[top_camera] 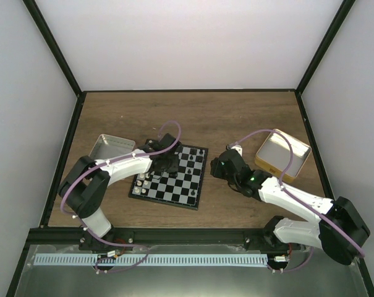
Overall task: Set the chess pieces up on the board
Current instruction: Pick up the chess piece from the chessboard, then place the chess piece on the chessboard, then pick up the chess piece from the chessboard, then place the chess piece on the chessboard.
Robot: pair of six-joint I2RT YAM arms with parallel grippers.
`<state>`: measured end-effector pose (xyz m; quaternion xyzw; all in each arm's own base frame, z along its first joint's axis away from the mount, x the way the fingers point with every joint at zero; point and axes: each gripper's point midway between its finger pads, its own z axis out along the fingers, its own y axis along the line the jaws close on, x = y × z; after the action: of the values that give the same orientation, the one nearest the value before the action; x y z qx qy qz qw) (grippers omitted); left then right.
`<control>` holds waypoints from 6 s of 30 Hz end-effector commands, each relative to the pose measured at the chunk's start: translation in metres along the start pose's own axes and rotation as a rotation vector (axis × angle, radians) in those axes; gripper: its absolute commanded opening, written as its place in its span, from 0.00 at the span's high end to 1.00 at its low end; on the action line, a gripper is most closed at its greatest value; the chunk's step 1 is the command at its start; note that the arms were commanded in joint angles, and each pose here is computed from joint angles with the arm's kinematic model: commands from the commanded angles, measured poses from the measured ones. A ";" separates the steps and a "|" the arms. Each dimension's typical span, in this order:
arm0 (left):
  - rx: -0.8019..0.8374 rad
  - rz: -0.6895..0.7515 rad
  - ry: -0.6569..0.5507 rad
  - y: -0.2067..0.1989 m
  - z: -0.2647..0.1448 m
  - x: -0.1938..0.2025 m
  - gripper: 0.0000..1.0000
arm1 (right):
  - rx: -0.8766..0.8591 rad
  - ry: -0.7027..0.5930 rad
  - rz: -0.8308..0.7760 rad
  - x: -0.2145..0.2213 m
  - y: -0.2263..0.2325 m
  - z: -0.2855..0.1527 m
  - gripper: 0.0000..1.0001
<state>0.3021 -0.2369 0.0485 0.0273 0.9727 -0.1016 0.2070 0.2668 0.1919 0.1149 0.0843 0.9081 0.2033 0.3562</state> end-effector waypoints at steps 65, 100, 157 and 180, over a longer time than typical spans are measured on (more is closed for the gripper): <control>0.016 0.231 0.052 -0.074 -0.001 0.042 0.88 | 0.015 -0.086 0.059 -0.015 -0.008 -0.011 0.45; -0.035 0.047 -0.122 -0.018 -0.036 -0.011 0.58 | 0.009 -0.080 0.062 -0.014 -0.008 -0.011 0.45; 0.042 0.095 -0.125 -0.029 -0.024 -0.039 0.90 | 0.006 -0.067 0.052 -0.011 -0.007 -0.008 0.45; 0.070 0.264 -0.019 -0.064 -0.030 0.066 0.90 | -0.001 -0.053 0.063 -0.007 -0.007 -0.006 0.45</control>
<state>0.2270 -0.2930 0.0684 0.1656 0.9519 -0.1224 0.2269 0.2647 0.1839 0.1202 0.1079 0.8986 0.2113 0.3690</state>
